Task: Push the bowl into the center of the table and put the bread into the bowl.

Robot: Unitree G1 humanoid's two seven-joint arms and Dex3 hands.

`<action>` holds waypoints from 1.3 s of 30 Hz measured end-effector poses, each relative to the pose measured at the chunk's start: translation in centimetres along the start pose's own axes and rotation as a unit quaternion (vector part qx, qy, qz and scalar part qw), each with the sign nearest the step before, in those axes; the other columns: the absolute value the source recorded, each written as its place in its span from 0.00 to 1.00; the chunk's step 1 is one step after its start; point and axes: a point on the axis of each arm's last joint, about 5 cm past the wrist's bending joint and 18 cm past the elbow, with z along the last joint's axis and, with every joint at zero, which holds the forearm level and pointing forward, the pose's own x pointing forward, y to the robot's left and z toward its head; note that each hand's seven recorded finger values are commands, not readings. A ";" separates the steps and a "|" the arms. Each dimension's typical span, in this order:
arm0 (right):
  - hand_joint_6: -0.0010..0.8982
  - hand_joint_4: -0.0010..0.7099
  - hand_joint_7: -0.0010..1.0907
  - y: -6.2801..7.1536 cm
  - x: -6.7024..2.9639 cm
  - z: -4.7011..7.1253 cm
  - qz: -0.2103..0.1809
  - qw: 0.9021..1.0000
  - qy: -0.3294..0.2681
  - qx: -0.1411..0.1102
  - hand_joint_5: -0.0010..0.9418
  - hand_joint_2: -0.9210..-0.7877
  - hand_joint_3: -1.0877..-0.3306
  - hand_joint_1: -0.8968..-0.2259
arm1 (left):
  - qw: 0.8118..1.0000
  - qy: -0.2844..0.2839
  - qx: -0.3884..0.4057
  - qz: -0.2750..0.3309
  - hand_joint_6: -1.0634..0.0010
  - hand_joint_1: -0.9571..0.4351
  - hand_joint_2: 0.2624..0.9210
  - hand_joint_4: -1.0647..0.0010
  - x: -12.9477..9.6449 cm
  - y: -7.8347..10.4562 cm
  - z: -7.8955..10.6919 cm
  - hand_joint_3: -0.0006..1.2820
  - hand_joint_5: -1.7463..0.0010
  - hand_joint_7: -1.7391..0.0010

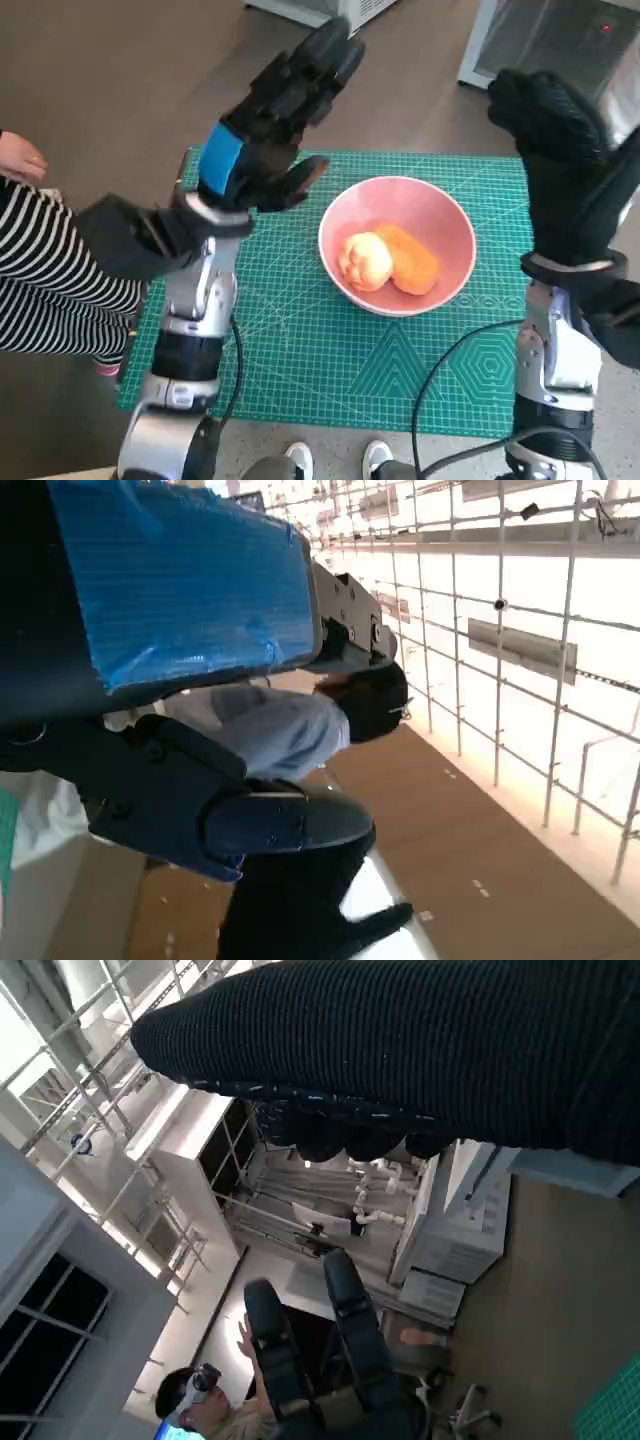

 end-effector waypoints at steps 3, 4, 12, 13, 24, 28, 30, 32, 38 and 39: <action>0.09 0.18 0.45 0.1 0.04 -0.1 0.002 1.000 0.004 0.001 0.01 0.00 0.56 0.32 | 1.000 -0.006 0.003 0.002 0.74 0.17 1.00 0.85 -0.1 0.0 0.2 0.40 0.99 0.98; 0.08 0.18 0.44 0.1 0.05 -0.1 0.003 1.000 0.006 0.001 0.01 0.00 0.56 0.31 | 1.000 -0.007 0.004 0.002 0.75 0.17 1.00 0.85 -0.2 0.0 0.3 0.40 0.99 0.98; 0.07 0.19 0.44 0.3 0.18 -0.1 0.006 1.000 0.017 0.004 0.01 0.00 0.56 0.29 | 1.000 -0.013 0.012 0.005 0.77 0.18 1.00 0.86 -0.4 0.0 0.5 0.40 0.99 0.98; 0.07 0.19 0.44 0.3 0.21 -0.1 0.006 1.000 0.018 0.003 0.01 0.00 0.56 0.29 | 1.000 -0.012 0.013 0.006 0.77 0.18 1.00 0.86 -0.5 0.0 0.5 0.40 0.99 0.98; 0.07 0.19 0.45 0.3 0.39 0.2 0.007 1.000 0.020 -0.001 0.01 0.00 0.56 0.30 | 0.999 -0.014 0.029 0.007 0.98 0.20 1.00 0.88 -0.8 0.0 0.4 0.39 0.98 0.72; 0.07 0.19 0.45 0.2 0.42 0.3 0.008 1.000 0.019 -0.008 0.01 0.00 0.56 0.30 | 0.999 -0.013 0.030 0.009 1.00 0.20 1.00 0.88 -0.9 0.0 0.3 0.39 0.98 0.69; 0.07 0.19 0.45 0.2 0.42 0.3 0.008 1.000 0.020 -0.011 0.01 0.00 0.56 0.30 | 0.999 -0.012 0.031 0.010 1.00 0.20 1.00 0.88 -0.9 0.0 0.3 0.39 0.98 0.69; 0.07 0.19 0.45 0.2 0.41 0.3 0.007 1.000 0.020 -0.013 0.01 0.00 0.56 0.30 | 0.999 -0.011 0.031 0.011 1.00 0.20 1.00 0.88 -0.9 0.0 0.3 0.39 0.97 0.69; 0.07 0.19 0.45 0.2 0.37 0.4 0.003 1.000 0.020 -0.017 0.01 0.00 0.56 0.31 | 0.999 -0.011 0.031 0.013 1.00 0.21 1.00 0.88 -0.9 0.0 0.2 0.40 0.97 0.68; 0.07 0.19 0.45 0.2 0.36 0.4 0.003 1.000 0.020 -0.018 0.01 0.00 0.56 0.31 | 0.999 -0.011 0.031 0.013 1.00 0.21 1.00 0.88 -0.9 0.0 0.2 0.40 0.97 0.68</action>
